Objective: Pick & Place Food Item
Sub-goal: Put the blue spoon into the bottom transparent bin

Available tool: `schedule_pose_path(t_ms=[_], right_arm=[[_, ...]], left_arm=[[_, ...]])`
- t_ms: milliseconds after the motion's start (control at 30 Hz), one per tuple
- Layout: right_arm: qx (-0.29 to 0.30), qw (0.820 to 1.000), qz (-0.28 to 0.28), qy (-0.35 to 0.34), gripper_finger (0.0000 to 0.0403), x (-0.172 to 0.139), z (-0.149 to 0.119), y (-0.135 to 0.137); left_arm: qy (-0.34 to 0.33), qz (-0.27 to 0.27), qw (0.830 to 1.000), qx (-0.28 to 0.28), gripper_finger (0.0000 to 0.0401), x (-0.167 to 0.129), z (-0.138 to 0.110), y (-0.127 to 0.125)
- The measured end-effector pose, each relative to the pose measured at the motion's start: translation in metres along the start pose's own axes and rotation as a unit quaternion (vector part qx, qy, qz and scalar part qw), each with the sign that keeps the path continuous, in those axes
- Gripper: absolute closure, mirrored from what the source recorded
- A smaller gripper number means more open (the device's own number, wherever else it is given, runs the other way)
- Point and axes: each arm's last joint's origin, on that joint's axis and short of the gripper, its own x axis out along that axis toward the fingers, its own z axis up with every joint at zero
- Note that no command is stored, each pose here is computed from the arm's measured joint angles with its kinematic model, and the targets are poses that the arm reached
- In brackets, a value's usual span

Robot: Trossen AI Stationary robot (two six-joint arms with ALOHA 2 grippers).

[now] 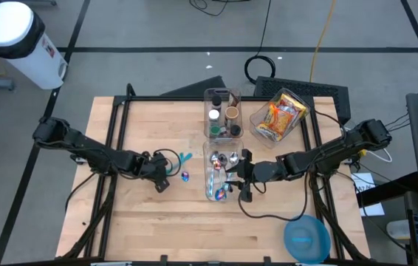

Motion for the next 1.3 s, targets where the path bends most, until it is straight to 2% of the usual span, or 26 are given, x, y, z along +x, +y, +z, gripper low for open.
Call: schedule_pose_path(t_ms=[667, 800, 1033, 1300], right_arm=[[0.0, 1.0, 0.0, 0.0, 0.0233, 0.0, 0.0001, 0.0], [0.0, 1.0, 0.0, 0.0, 0.0234, 0.0, 0.0001, 0.0], [0.0, 1.0, 0.0, 0.0, 0.0234, 0.0, 0.0001, 0.0], [0.0, 1.0, 0.0, 0.0, 0.0234, 0.0, 0.0001, 0.0]], left_arm=[[0.008, -0.007, 1.0, 0.001, 0.0219, 0.0064, -0.0076, 0.0051], [0.006, -0.004, 1.0, 0.007, 0.0263, 0.0064, -0.0076, 0.0055], [0.002, -0.004, 1.0, 0.007, 0.0385, 0.006, -0.007, 0.0052], [0.014, 0.013, 1.0, -0.012, 0.0395, 0.0058, -0.0093, 0.0083]])
